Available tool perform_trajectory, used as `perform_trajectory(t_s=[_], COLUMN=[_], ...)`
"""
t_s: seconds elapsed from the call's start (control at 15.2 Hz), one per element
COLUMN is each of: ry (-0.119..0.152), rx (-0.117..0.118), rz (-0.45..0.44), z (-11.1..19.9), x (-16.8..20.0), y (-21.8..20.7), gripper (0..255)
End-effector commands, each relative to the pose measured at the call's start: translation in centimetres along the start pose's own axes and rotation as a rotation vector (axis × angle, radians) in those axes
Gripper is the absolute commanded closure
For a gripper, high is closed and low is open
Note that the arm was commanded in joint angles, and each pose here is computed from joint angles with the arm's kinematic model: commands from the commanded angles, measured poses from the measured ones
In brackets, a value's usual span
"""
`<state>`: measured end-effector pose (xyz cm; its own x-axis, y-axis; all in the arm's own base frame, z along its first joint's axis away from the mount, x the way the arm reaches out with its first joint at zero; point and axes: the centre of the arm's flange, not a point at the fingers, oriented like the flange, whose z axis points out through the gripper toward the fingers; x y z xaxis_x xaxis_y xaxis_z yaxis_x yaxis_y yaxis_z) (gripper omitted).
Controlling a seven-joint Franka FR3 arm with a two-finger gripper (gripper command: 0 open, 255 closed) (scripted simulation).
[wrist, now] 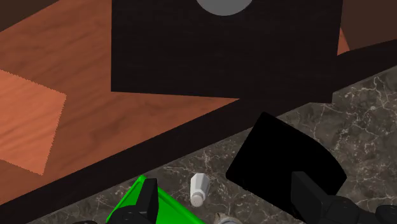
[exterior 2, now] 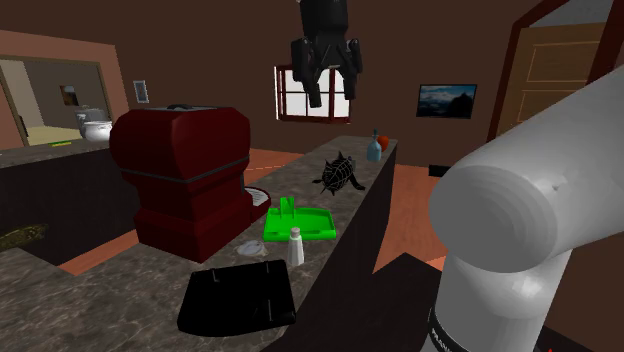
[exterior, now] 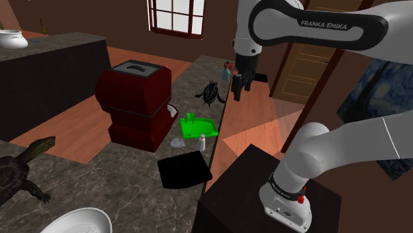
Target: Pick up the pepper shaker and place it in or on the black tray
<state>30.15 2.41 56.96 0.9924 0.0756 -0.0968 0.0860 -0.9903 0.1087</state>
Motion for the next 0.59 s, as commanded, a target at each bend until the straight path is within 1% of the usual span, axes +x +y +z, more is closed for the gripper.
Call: perform_trajectory(t_s=[0.0, 0.53], ry=[0.000, 0.003], rx=[0.000, 0.017], rz=[0.000, -0.003], z=[0.0, 8.8], x=[0.0, 5.7], y=[0.0, 0.9], gripper=[0, 0])
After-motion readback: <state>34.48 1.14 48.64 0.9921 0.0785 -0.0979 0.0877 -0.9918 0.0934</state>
